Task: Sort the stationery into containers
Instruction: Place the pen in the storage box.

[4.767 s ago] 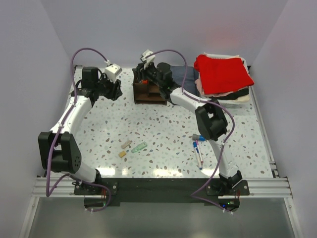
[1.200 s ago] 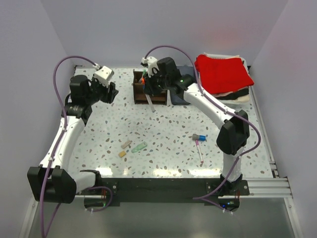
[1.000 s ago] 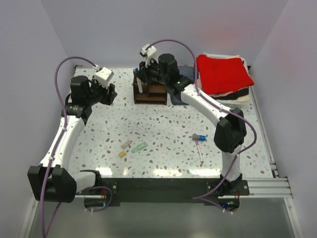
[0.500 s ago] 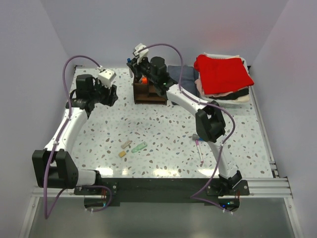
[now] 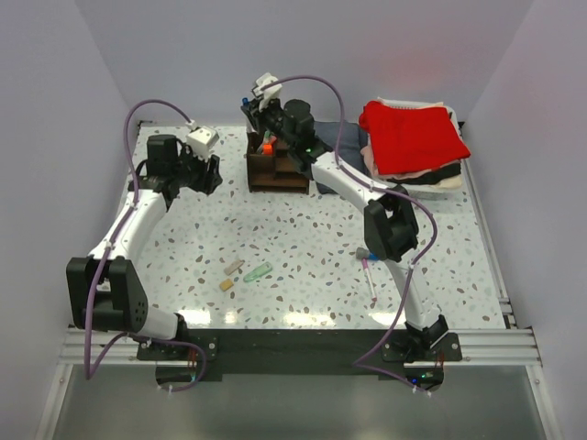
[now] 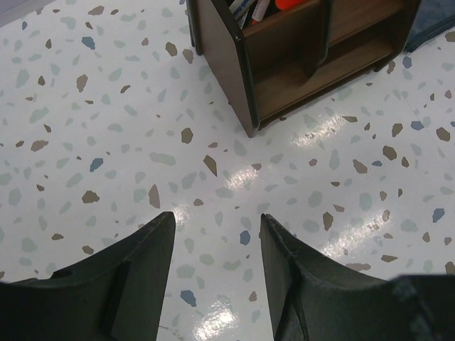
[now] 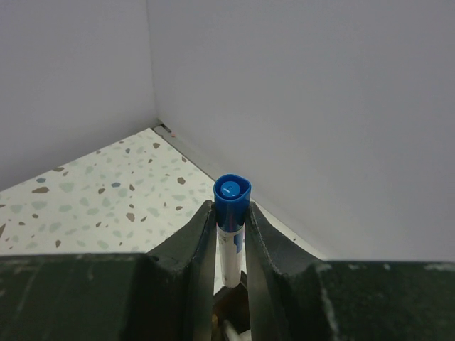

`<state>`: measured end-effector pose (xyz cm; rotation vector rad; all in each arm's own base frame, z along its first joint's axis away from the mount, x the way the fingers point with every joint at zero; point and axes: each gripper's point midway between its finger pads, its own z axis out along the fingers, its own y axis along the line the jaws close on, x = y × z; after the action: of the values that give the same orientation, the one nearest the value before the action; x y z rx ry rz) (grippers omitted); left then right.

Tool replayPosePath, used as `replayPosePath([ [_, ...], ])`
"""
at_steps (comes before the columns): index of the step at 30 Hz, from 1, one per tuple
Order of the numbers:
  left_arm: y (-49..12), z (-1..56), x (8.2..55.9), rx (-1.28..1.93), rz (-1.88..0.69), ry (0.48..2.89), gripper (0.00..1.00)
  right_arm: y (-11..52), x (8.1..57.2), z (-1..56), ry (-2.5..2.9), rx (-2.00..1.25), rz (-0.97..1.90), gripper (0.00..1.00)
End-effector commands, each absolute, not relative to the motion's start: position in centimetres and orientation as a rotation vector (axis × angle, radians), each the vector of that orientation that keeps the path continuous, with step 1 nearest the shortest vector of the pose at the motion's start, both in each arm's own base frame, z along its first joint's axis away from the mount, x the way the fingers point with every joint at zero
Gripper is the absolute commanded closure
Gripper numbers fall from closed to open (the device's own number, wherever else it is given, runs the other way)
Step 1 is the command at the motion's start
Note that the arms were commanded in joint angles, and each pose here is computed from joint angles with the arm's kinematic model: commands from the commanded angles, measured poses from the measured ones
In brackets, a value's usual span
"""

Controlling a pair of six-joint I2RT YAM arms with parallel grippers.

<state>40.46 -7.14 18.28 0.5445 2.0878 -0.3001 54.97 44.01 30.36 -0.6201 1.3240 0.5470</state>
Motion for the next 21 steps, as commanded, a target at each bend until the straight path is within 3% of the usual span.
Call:
replayPosePath([
  [1, -7.4, 21.5, 42.1, 0.546, -0.301, 1.988, 0.44, 42.6, 55.1, 34.5, 1.250, -0.578, 0.494, 1.00],
  [21, -7.0, 20.2, 41.8, 0.551, -0.284, 2.018, 0.44, 42.5, 55.3, 26.0, 1.406, -0.637, 0.473, 1.00],
])
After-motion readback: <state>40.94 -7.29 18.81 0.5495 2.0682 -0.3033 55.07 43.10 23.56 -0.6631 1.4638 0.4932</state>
